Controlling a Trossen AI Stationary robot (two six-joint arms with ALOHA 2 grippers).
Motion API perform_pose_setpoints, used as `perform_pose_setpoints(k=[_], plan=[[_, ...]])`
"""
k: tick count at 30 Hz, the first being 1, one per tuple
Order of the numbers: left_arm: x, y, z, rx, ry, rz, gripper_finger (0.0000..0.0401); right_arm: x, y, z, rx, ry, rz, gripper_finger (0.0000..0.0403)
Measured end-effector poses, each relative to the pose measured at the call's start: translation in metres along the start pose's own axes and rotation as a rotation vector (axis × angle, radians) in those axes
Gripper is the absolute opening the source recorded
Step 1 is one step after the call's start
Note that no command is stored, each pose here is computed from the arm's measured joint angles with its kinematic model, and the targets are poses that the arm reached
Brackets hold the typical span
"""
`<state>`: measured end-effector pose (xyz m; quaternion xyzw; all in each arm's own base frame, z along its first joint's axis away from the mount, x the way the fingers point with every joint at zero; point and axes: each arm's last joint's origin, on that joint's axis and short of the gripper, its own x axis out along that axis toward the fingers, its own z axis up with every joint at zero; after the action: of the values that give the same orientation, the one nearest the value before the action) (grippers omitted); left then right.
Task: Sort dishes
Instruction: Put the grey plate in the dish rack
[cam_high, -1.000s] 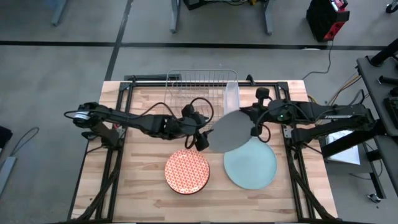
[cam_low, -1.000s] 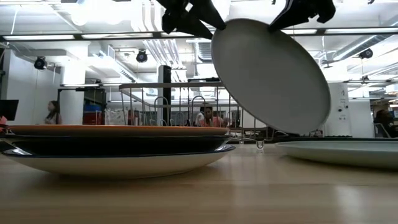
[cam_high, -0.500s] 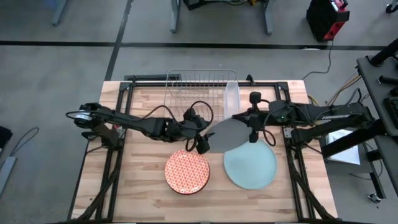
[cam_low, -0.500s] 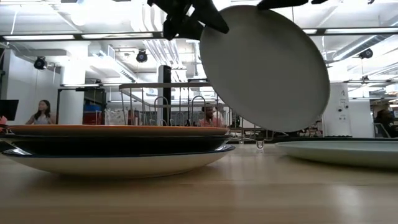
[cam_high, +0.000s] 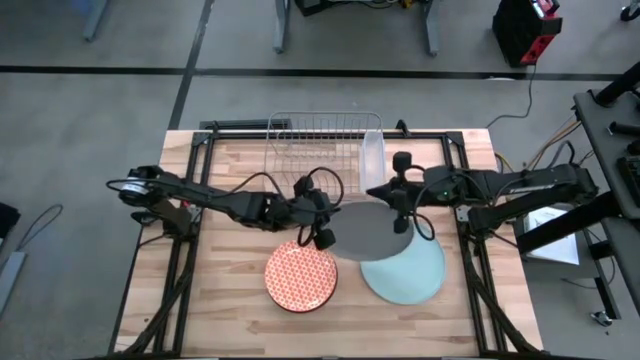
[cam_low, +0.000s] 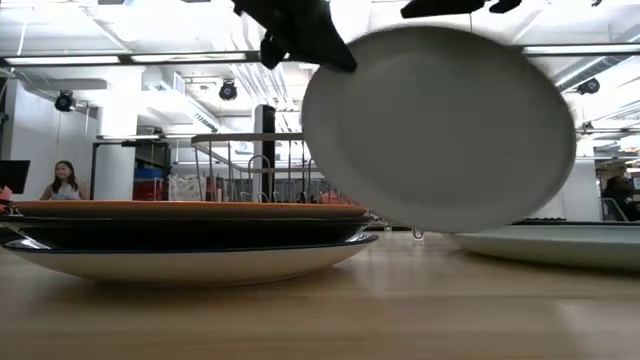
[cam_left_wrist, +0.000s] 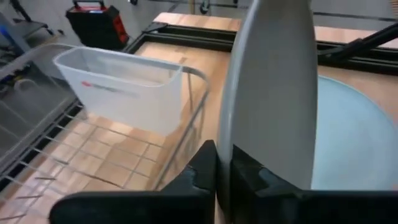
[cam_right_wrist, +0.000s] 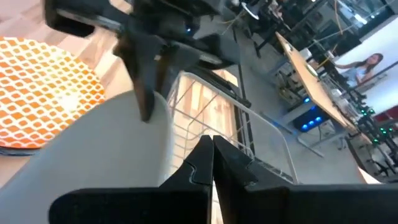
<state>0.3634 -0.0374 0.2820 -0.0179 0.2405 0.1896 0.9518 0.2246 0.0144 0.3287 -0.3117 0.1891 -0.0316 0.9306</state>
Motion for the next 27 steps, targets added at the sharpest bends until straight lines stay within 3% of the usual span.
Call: perform_pose_setpoints(k=[4,7,15,19,27], plan=[[-0.006,0.004,0.004,-0.003,-0.012,0.015,0.0004,-0.014,-0.014,0.009,0.066,0.005,-0.128,0.0001],[-0.018,0.007,0.010,-0.013,-0.037,0.027,0.0003,-0.029,-0.025,0.015,0.099,0.009,-0.157,0.0001],[-0.076,0.022,0.025,-0.016,-0.113,0.255,0.0001,-0.069,-0.041,0.020,0.261,0.004,-0.155,0.0006],[-0.105,0.034,0.032,-0.029,-0.169,0.354,0.0001,-0.074,-0.046,0.018,0.334,0.033,-0.145,0.0044],[-0.135,0.054,0.040,-0.004,-0.215,0.486,0.0001,-0.050,-0.062,0.009,0.415,0.108,-0.221,0.0167]])
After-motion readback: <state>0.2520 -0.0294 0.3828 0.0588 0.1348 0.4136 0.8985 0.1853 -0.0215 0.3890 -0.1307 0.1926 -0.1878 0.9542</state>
